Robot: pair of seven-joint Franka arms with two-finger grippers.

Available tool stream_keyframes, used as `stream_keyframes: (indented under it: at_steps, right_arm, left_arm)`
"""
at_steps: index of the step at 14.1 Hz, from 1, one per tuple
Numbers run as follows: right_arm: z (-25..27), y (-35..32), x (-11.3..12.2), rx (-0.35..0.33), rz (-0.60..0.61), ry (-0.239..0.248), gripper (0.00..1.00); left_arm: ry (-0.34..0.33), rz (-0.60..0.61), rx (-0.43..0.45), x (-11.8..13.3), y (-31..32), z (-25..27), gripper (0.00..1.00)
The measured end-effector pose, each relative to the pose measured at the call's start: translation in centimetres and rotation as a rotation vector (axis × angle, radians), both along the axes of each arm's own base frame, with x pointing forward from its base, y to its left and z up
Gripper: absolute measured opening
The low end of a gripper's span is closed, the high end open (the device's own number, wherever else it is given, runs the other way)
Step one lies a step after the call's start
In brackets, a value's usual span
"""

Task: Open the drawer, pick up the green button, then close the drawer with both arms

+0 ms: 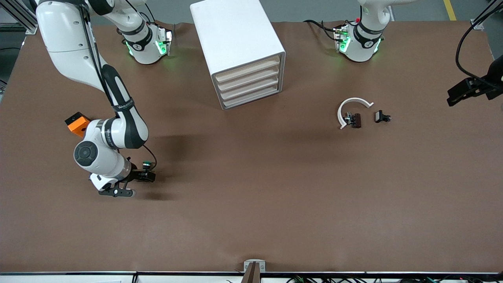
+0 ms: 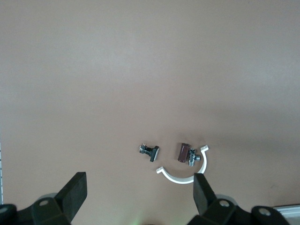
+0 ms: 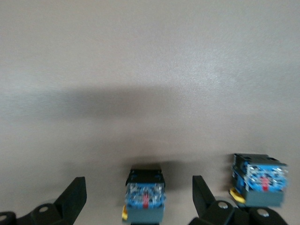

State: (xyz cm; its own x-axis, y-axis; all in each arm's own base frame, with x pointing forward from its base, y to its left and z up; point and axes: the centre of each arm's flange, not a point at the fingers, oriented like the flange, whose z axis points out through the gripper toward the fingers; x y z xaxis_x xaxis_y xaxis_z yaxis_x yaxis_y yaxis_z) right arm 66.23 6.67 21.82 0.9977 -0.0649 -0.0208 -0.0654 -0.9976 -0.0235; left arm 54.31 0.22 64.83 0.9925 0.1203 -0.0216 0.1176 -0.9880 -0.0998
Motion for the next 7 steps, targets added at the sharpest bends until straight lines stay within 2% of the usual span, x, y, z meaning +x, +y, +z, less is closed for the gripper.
stream_keyframes:
  at_steps: [3,5,7]
  right_arm:
    - [5.3,-0.1,1.1,0.001,0.009,0.044,1.0]
    - [8.8,-0.6,1.0,-0.035,0.034,0.059,1.0]
    - [12.2,-1.6,0.4,-0.067,0.044,0.098,1.0]
  left_arm:
    - [0.003,-0.009,-0.019,-1.2,-0.4,0.2,1.0]
    - [0.008,-0.018,-0.037,-1.4,-0.7,0.0,1.0]
    - [0.015,-0.032,-0.057,-1.3,-1.0,-0.4,1.0]
